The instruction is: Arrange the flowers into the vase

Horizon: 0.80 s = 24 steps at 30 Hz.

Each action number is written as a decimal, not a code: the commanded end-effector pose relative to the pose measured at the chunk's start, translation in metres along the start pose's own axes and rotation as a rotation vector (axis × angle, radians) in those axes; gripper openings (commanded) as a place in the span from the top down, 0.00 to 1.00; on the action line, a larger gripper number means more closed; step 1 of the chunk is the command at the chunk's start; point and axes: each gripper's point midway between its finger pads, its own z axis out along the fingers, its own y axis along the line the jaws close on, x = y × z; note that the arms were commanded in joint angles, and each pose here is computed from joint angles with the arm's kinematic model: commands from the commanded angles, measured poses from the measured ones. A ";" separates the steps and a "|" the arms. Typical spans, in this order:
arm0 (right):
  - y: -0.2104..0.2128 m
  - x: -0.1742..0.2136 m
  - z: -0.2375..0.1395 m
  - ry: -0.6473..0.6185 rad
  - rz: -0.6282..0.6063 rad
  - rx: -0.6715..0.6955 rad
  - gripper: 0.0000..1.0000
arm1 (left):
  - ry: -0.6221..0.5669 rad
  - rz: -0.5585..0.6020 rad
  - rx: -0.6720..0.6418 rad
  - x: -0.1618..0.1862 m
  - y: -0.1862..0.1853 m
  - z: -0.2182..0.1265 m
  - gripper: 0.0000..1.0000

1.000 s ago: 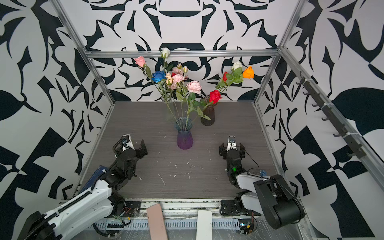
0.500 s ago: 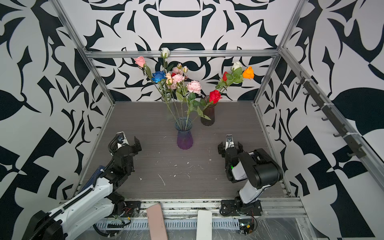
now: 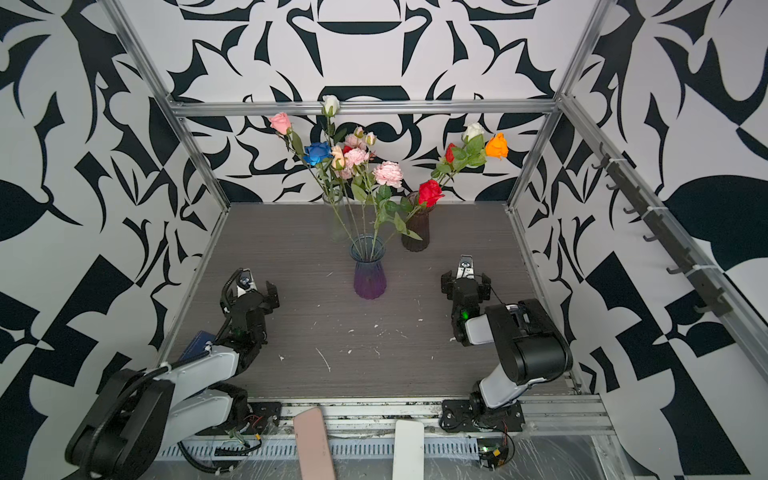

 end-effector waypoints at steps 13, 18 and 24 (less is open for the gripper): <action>0.001 -0.009 0.000 -0.023 0.028 -0.003 0.00 | -0.032 0.016 0.247 -0.006 -0.049 0.059 0.01; 0.001 -0.008 0.005 0.001 0.052 -0.045 0.00 | -0.003 0.000 0.263 -0.005 -0.050 0.062 0.01; 0.004 -0.006 0.006 0.012 0.050 -0.085 0.00 | 0.019 -0.021 0.278 -0.002 -0.049 0.061 0.01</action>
